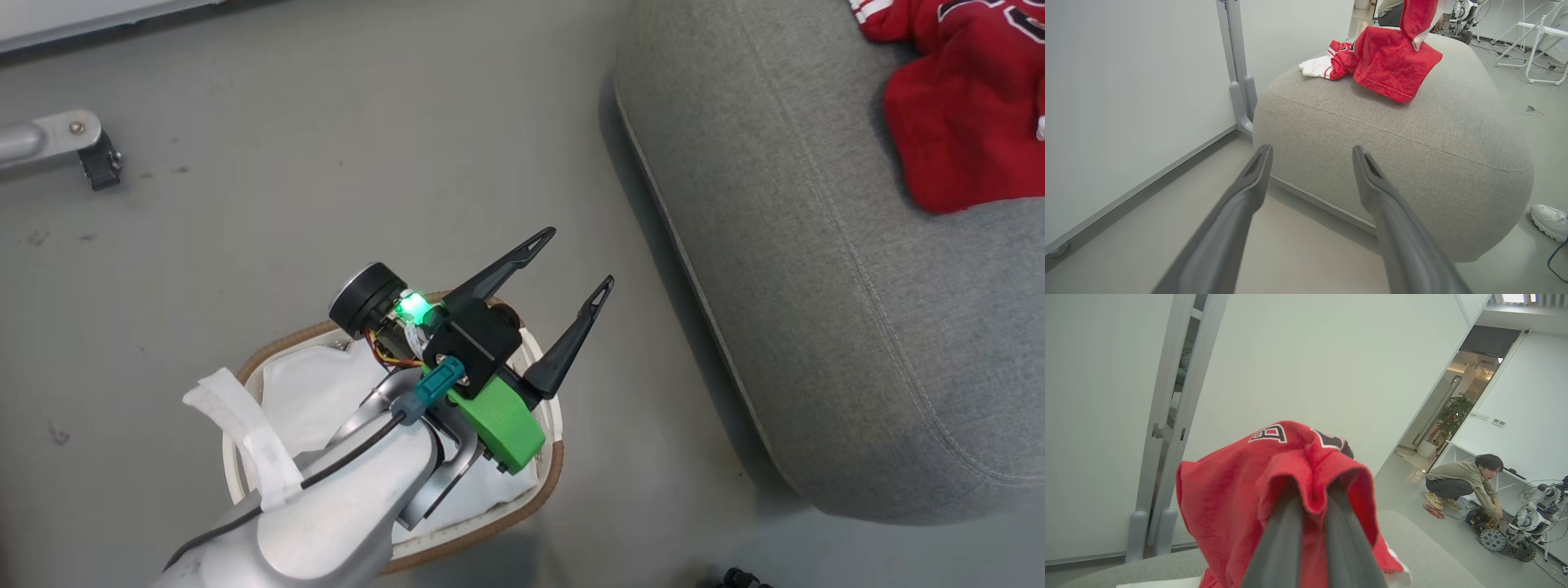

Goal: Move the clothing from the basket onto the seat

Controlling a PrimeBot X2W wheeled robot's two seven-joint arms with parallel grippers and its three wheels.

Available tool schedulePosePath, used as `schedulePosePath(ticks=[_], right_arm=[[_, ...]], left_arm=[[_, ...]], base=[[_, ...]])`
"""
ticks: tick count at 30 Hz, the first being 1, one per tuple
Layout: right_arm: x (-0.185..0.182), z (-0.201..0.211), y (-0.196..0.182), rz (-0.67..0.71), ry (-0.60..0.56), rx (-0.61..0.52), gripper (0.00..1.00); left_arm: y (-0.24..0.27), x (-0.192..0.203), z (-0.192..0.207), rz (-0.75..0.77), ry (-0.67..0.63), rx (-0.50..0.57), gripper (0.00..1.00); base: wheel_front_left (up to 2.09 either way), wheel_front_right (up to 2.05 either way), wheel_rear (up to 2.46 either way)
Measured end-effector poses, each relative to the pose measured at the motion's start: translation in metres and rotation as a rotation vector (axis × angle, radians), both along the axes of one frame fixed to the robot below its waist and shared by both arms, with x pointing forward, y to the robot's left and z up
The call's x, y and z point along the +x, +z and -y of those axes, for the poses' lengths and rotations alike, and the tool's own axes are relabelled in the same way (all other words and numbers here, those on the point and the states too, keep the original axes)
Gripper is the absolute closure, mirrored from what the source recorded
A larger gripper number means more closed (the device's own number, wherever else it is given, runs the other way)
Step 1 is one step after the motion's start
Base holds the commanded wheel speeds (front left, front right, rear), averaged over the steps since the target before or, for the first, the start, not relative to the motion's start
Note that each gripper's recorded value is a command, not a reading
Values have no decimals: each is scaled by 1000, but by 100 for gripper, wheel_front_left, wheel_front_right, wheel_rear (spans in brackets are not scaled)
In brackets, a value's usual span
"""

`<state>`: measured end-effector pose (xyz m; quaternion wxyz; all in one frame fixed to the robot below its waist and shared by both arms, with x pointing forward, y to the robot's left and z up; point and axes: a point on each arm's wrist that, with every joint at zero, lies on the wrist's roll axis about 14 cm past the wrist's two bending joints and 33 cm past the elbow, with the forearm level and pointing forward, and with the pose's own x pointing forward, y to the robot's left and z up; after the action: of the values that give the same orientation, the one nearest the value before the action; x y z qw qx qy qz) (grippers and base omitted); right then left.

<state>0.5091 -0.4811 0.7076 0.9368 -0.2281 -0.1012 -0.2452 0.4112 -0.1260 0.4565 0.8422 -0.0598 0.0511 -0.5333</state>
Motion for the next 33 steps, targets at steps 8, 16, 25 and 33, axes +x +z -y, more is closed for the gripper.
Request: schedulePosePath(ticks=[8, 16, 25, 33], right_arm=[[-12, 5, -163, -340, -59, 153, 100], [-37, -6, -197, -380, -70, 225, 0], [-58, -34, -196, -336, 2, 219, 0], [-88, -55, -181, -306, 74, 188, 0]], left_arm=[[-19, -2, -4, -51, -13, 12, 0], [-15, -7, 2, -49, -40, 8, 0], [-5, -12, 2, -64, -13, -25, 0], [11, -15, -5, -70, 67, -60, 0]], base=[[0, 0, 0], [0, 0, 0], [0, 0, 0], [0, 0, 0]])
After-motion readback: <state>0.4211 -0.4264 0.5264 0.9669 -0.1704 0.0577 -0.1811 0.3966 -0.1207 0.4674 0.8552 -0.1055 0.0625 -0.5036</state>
